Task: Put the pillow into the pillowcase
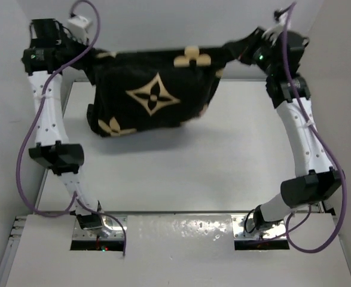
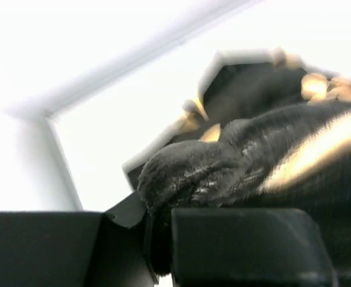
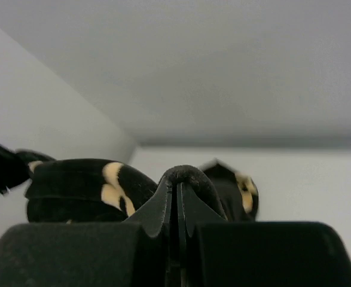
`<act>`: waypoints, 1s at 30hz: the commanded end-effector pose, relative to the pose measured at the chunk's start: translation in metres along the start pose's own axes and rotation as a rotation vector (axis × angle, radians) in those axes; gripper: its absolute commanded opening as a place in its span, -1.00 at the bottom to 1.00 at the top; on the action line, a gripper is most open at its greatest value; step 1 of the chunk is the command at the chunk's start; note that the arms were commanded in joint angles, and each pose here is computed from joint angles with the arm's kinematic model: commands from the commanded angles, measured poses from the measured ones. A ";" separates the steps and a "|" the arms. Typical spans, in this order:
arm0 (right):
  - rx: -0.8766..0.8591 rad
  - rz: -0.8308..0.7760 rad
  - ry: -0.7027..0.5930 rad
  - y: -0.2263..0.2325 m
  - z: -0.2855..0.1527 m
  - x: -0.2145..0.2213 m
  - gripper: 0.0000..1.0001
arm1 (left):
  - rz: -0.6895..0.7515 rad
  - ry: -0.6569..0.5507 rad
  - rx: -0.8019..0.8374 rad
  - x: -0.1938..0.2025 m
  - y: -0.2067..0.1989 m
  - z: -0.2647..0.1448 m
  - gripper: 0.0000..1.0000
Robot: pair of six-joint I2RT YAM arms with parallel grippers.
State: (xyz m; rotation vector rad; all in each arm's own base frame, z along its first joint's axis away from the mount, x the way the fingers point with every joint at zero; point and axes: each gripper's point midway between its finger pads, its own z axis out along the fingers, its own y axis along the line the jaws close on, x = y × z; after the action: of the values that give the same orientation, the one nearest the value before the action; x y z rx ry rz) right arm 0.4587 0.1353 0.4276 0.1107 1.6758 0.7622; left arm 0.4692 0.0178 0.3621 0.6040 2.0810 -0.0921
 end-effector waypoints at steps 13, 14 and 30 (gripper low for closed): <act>-0.241 -0.180 -0.478 0.077 -0.206 -0.033 -1.00 | 0.401 -0.440 -0.182 -0.028 -0.073 -0.194 -1.00; -0.172 -0.119 -0.351 0.037 -0.190 0.025 -1.00 | 0.379 -0.333 -0.104 0.009 -0.086 -0.178 -1.00; -0.015 -0.054 0.223 -0.040 -0.284 0.257 -1.00 | 0.565 0.503 0.138 0.292 -0.149 -0.147 0.02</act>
State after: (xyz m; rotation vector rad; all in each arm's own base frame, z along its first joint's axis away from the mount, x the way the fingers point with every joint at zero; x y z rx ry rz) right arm 0.1632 0.1028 0.2214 0.0365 1.7772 0.7760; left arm 0.1560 0.0133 0.1675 1.3063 2.3332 -0.0201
